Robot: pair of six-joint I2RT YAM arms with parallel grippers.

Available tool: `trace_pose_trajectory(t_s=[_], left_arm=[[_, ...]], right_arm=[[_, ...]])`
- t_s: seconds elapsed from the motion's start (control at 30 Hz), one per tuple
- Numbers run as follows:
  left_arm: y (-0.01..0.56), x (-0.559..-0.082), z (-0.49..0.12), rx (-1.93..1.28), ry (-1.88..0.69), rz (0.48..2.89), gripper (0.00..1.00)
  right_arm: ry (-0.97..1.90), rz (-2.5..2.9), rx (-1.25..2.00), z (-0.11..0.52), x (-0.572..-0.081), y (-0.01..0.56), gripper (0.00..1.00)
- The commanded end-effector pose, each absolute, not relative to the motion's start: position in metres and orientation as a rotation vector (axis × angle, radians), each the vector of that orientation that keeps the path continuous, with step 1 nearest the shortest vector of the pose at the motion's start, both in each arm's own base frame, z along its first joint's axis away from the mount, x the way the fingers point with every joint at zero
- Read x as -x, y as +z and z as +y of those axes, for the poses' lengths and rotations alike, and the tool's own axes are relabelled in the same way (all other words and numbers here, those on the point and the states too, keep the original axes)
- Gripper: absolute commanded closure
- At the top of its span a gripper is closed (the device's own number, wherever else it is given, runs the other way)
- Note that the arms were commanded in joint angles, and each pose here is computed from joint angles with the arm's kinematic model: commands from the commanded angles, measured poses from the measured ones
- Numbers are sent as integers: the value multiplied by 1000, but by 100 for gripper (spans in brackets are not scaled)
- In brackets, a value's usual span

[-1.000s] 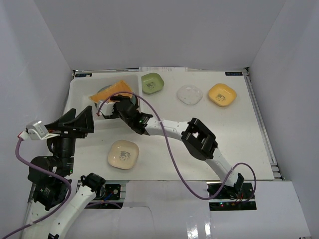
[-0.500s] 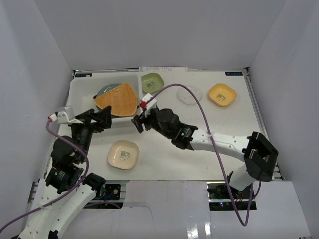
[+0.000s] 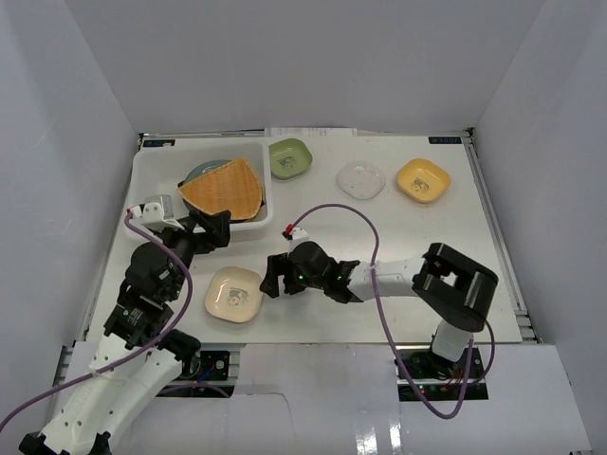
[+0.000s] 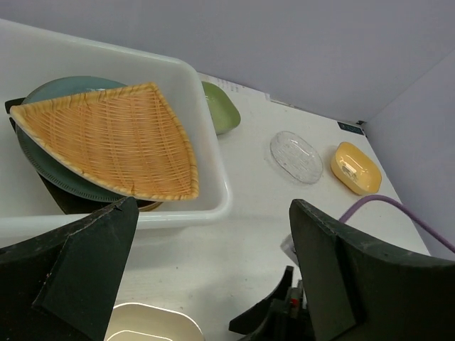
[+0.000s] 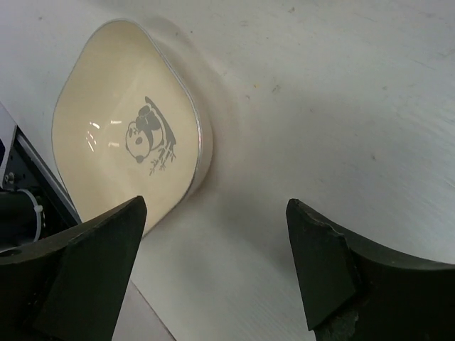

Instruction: Place the plates into the plastic bin on the countertop

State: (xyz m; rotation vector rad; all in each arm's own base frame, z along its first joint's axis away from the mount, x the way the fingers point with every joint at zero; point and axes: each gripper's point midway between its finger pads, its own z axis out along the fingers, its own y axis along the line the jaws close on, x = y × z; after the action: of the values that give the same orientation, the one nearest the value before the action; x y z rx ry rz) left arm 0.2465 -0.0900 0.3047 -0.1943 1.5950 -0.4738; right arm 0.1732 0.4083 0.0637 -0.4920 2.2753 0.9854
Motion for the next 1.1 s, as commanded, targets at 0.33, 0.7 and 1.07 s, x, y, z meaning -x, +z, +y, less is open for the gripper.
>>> trace_pose_trajectory(t_s=[0.33,0.7,1.07], left_arm=[[300,-251,-80,192,-393,1603,2],[313,-248,-67,239,-396,1550,2],[322,-239,-49,309,-372,1486,2]], right_arm=[[1060,2272,316,413,-186,69,92],[924,1837,423,350,-258,262,92],[672,1908,497,452,-429,239,92]])
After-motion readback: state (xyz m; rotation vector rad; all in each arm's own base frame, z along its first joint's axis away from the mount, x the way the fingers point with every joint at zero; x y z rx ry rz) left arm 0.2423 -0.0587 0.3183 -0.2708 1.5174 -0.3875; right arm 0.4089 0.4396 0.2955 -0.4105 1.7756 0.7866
